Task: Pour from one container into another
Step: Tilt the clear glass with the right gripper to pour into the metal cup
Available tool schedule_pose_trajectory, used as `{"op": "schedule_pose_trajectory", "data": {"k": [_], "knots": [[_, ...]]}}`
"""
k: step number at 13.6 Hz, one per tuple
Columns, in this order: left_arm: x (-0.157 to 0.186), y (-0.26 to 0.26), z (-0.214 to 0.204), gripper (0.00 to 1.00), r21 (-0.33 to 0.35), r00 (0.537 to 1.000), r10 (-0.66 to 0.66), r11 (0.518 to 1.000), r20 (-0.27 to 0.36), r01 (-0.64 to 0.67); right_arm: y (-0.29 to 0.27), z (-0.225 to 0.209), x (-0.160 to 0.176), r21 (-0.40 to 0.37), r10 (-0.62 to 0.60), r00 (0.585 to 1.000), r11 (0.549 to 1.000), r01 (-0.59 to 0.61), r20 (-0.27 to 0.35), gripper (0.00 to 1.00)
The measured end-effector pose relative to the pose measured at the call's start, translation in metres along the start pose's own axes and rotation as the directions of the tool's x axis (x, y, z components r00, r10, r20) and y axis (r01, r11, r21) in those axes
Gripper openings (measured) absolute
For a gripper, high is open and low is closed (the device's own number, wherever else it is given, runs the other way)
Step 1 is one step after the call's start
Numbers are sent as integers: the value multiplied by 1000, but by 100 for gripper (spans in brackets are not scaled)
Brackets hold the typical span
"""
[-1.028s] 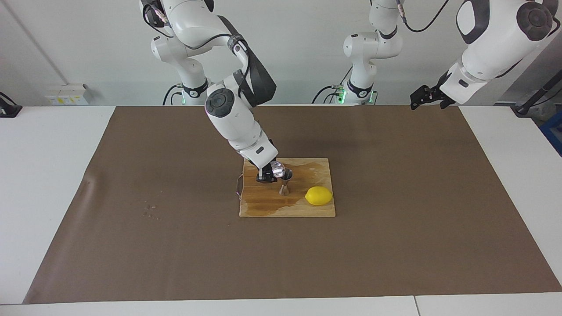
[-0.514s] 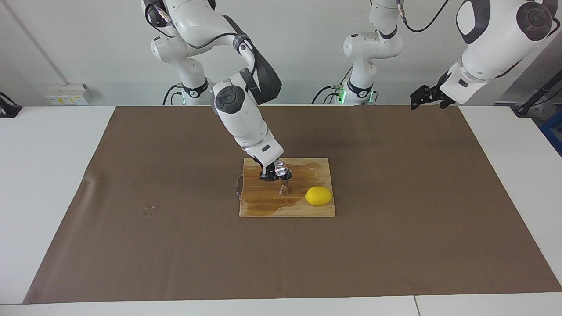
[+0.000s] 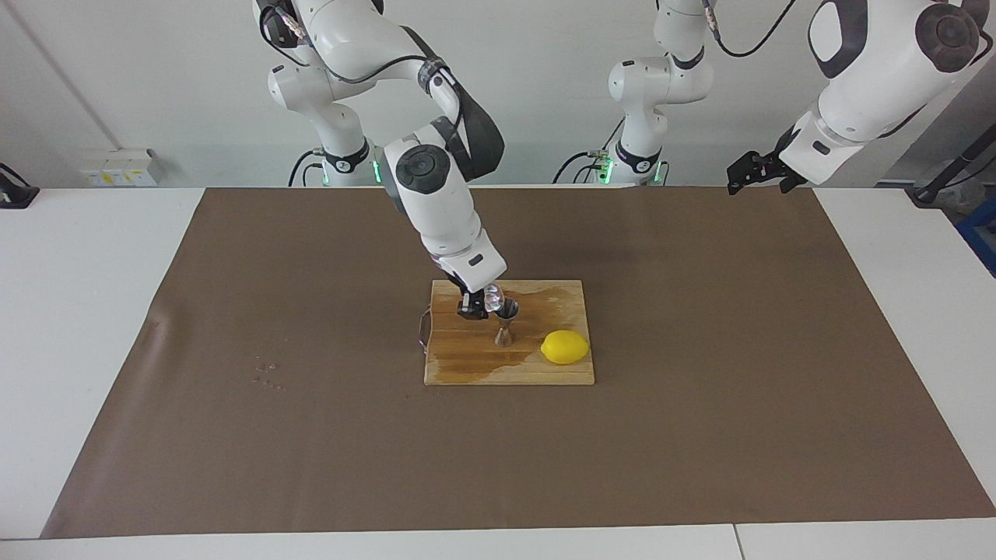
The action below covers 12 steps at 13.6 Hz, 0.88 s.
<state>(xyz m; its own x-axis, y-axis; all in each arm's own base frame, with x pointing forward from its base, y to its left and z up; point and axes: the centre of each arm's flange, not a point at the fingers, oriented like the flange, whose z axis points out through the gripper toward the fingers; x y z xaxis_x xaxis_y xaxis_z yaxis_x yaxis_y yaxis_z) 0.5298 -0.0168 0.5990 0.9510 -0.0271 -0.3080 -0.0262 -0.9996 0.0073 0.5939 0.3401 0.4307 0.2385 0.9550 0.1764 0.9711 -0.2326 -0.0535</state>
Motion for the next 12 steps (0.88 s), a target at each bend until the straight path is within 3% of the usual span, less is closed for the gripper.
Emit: {"op": "schedule_pose_trajectory", "data": {"k": [12], "knots": [[0,0,0,100,0,1000,0,1000,0,0,-6,-4,9,-77,26,997,997,-21,74,48]]}}
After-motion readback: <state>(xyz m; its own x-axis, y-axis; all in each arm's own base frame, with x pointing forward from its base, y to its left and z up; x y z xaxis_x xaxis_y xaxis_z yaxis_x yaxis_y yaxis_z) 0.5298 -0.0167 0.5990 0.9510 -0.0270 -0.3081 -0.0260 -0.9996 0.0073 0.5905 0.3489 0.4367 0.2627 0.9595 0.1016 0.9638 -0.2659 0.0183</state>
